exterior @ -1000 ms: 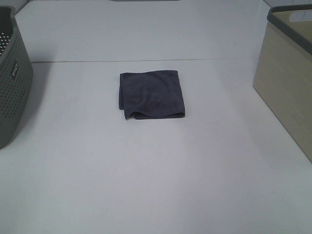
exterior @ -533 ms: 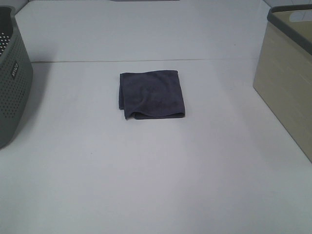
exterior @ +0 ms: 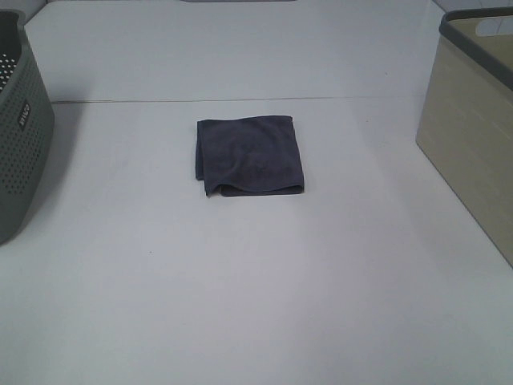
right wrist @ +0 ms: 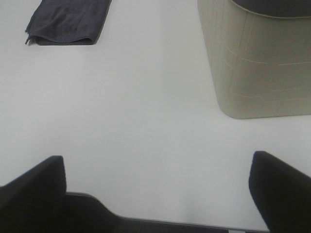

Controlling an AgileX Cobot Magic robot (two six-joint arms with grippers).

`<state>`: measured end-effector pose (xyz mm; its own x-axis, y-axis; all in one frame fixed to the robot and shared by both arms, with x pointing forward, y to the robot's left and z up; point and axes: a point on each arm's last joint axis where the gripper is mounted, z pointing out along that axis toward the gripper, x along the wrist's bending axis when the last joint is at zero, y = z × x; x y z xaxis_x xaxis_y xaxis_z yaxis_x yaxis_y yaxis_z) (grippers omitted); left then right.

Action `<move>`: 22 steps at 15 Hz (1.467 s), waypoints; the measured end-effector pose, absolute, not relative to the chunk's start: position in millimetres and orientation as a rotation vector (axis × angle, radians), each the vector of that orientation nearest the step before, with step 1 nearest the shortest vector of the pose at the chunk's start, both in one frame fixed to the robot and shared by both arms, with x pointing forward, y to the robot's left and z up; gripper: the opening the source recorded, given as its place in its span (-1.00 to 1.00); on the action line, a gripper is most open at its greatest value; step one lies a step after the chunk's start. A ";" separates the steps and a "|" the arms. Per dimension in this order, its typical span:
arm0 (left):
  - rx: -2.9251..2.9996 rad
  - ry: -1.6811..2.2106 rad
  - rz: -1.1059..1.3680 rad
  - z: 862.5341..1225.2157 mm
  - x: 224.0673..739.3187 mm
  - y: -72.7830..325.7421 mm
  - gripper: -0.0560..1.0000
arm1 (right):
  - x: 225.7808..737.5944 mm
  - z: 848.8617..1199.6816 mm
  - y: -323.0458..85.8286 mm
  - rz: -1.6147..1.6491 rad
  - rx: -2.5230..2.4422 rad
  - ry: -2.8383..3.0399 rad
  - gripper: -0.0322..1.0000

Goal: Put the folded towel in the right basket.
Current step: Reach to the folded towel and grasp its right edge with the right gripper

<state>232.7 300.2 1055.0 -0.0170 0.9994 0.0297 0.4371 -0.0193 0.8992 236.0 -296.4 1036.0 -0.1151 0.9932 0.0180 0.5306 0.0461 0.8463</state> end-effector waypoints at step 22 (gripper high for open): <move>1.544 1.541 0.997 1055.0 232.7 300.2 0.98 | 236.0 1036.0 -296.4 0.965 1.542 1.714 0.96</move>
